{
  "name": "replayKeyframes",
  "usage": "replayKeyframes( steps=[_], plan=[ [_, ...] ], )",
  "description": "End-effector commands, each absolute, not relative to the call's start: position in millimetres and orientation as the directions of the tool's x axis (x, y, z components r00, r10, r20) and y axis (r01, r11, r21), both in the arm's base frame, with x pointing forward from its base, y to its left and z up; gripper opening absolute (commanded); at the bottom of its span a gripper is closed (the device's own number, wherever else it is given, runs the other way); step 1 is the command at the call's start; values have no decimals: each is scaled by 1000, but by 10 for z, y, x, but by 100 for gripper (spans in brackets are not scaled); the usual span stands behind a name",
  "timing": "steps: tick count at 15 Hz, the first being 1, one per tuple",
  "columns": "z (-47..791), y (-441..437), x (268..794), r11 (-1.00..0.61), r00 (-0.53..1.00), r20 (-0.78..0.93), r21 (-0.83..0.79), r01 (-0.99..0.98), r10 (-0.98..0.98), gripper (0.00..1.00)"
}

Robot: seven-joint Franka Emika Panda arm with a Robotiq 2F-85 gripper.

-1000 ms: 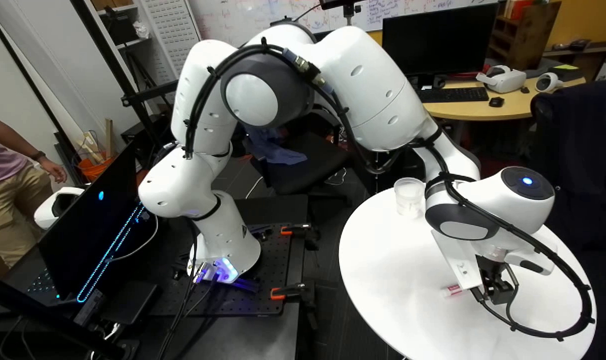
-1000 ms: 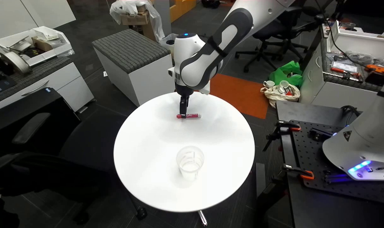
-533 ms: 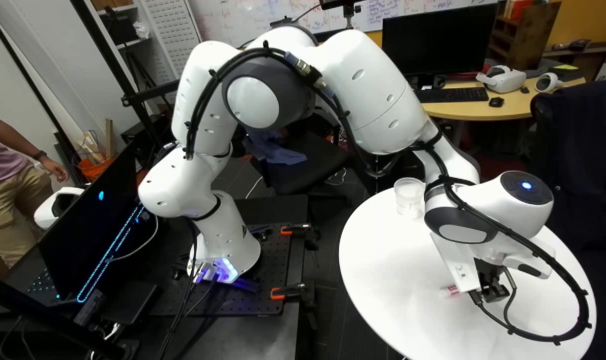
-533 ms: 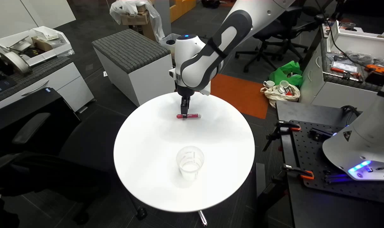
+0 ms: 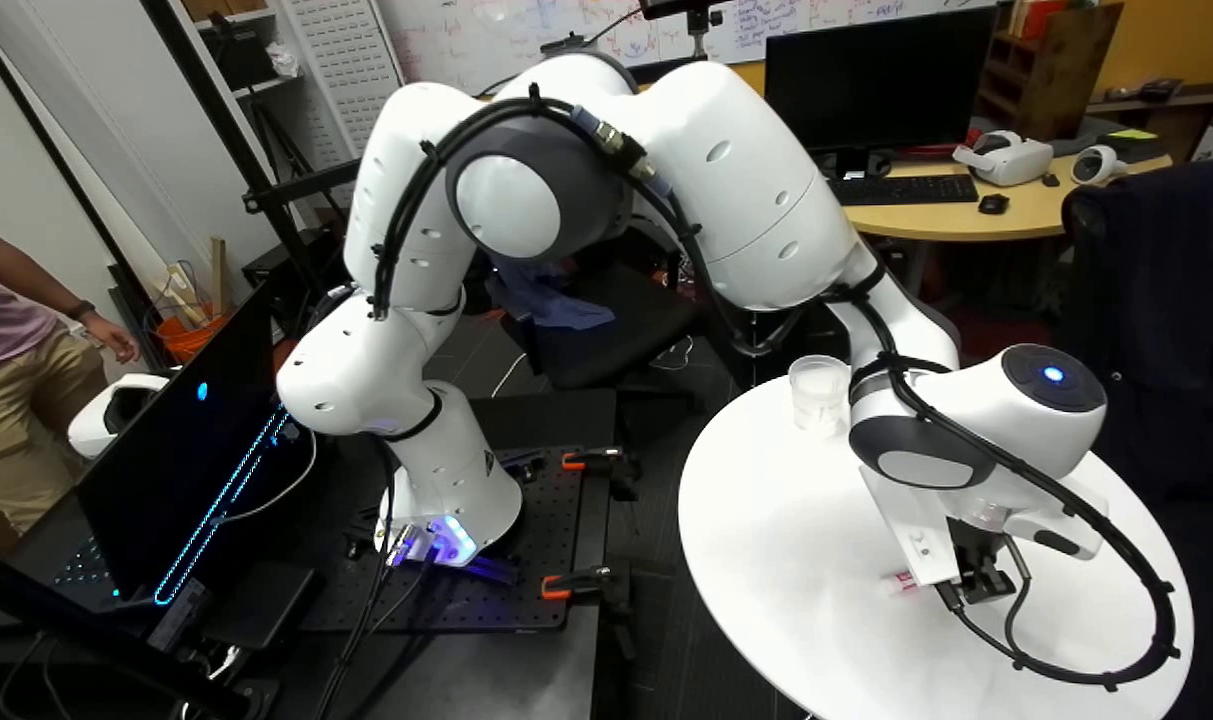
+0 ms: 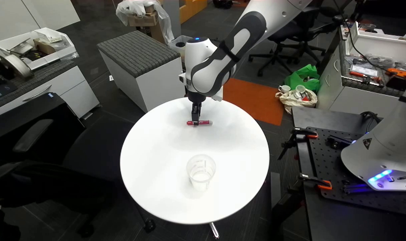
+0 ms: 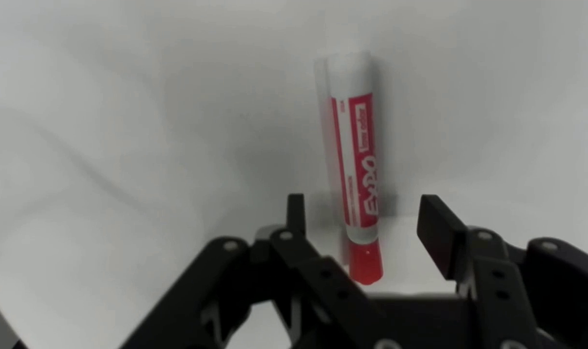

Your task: Put the marker in the cup

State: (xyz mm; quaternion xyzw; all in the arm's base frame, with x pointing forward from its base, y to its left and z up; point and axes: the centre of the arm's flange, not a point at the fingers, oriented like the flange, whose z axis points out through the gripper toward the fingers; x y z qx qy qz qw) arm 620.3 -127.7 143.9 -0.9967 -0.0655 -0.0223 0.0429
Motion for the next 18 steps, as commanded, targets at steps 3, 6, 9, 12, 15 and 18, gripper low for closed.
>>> replayKeyframes(
  steps=[3,6,9,12,15,18],
  plan=[
    [1371,-1219,6271,-986,991,11,-93,136,135,62],
    [1343,-1201,6273,-986,990,10,-92,138,137,32],
    [1347,-1199,6272,-986,990,10,-92,138,137,17],
    [1369,-1201,6278,-987,991,15,-89,137,136,2],
    [1432,-1193,6281,-987,991,24,-86,133,131,5],
    [1590,-1139,6228,-991,993,44,-80,110,107,5]
  ],
)
